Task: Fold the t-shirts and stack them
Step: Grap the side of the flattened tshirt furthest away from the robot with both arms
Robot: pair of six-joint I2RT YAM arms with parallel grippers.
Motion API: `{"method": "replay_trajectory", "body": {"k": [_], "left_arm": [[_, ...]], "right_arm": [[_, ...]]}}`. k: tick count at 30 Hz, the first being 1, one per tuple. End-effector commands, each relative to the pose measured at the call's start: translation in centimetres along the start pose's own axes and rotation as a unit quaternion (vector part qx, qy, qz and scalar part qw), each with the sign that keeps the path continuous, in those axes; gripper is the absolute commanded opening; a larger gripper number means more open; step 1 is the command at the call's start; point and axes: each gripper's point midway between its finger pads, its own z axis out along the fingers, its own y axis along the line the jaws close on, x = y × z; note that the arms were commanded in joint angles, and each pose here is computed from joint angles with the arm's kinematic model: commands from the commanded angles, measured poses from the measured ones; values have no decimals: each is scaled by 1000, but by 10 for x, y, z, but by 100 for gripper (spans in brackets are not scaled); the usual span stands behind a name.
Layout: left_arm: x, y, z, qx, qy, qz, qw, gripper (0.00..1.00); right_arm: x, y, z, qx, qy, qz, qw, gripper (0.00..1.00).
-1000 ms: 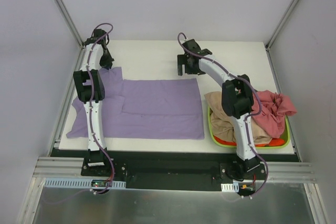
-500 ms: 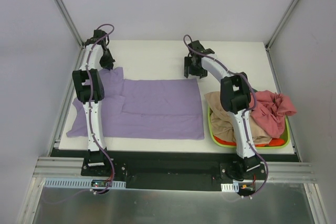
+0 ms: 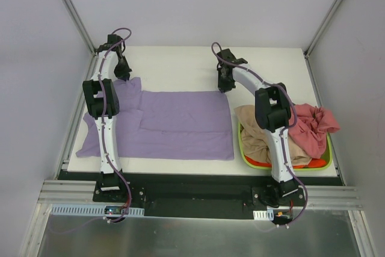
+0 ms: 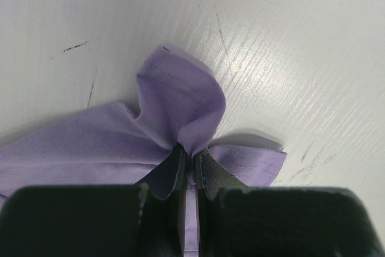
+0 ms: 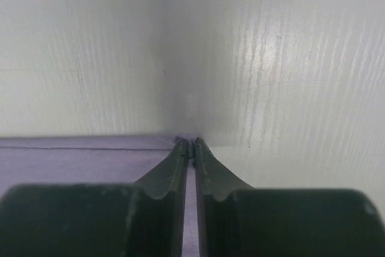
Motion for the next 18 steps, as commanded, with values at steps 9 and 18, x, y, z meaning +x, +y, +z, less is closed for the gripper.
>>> {"method": "replay_trajectory", "body": {"k": [9,18], "left_arm": [[-14,-22,-70,51,-36,12,998,0],[24,-7,-108,27,-25,11,999,0]], "right_arm": [[-17,26,-54,-56,-56,-60,995,0],[9,38,-95,-95,-70,-102,988,0]]}}
